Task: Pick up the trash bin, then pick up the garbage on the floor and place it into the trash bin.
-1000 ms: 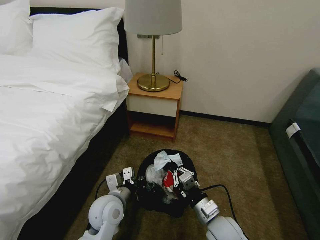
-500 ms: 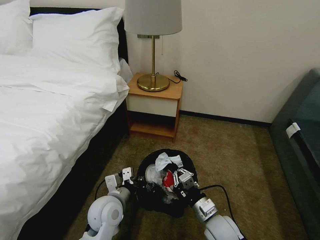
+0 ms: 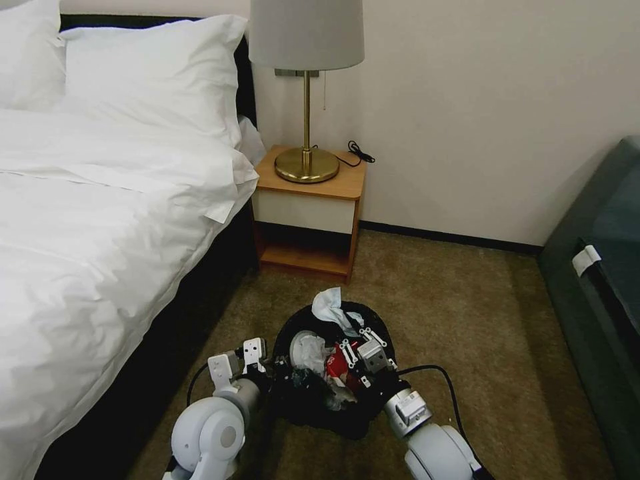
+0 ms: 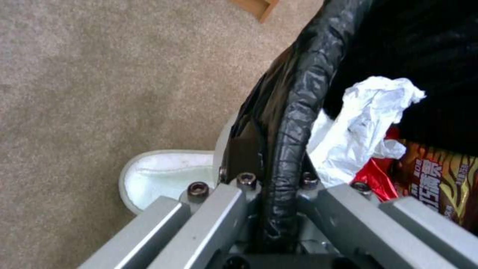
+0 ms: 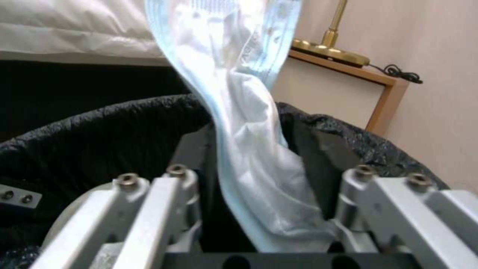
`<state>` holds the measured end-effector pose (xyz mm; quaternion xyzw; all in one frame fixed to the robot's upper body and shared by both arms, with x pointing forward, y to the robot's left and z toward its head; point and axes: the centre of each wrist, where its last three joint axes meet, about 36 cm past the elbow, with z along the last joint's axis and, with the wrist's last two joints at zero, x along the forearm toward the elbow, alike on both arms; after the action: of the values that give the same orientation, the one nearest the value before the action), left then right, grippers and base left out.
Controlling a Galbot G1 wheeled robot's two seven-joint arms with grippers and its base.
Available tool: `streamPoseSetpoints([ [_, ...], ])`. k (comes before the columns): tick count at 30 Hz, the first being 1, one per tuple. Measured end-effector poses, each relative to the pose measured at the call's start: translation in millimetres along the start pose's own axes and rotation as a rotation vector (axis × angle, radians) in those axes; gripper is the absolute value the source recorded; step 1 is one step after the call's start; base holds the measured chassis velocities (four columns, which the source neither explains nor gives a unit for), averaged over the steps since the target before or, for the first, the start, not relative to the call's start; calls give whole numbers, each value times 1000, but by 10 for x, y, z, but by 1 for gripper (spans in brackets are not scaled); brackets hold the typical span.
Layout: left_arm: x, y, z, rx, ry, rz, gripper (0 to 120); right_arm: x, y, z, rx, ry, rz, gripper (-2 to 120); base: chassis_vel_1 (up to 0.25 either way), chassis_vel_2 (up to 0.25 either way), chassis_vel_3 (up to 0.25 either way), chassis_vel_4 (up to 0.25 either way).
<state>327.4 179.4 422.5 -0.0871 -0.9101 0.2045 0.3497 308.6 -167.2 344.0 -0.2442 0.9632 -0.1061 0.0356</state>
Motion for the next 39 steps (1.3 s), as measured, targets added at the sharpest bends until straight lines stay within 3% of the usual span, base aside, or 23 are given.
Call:
streamPoseSetpoints([
  [15,-1,-3,-43,4,-14,0,0,-2,-37,1,10,1,1,98,0,0,0,0],
  [31,-69,45,-67,16,-14,-18,0,-26,-31,-5,12,-2,-1,100,0,0,0,0],
  [39,-99,57,-26,13,-3,-28,0,-133,-117,-193,29,-53,0,100,0,0,0,0],
])
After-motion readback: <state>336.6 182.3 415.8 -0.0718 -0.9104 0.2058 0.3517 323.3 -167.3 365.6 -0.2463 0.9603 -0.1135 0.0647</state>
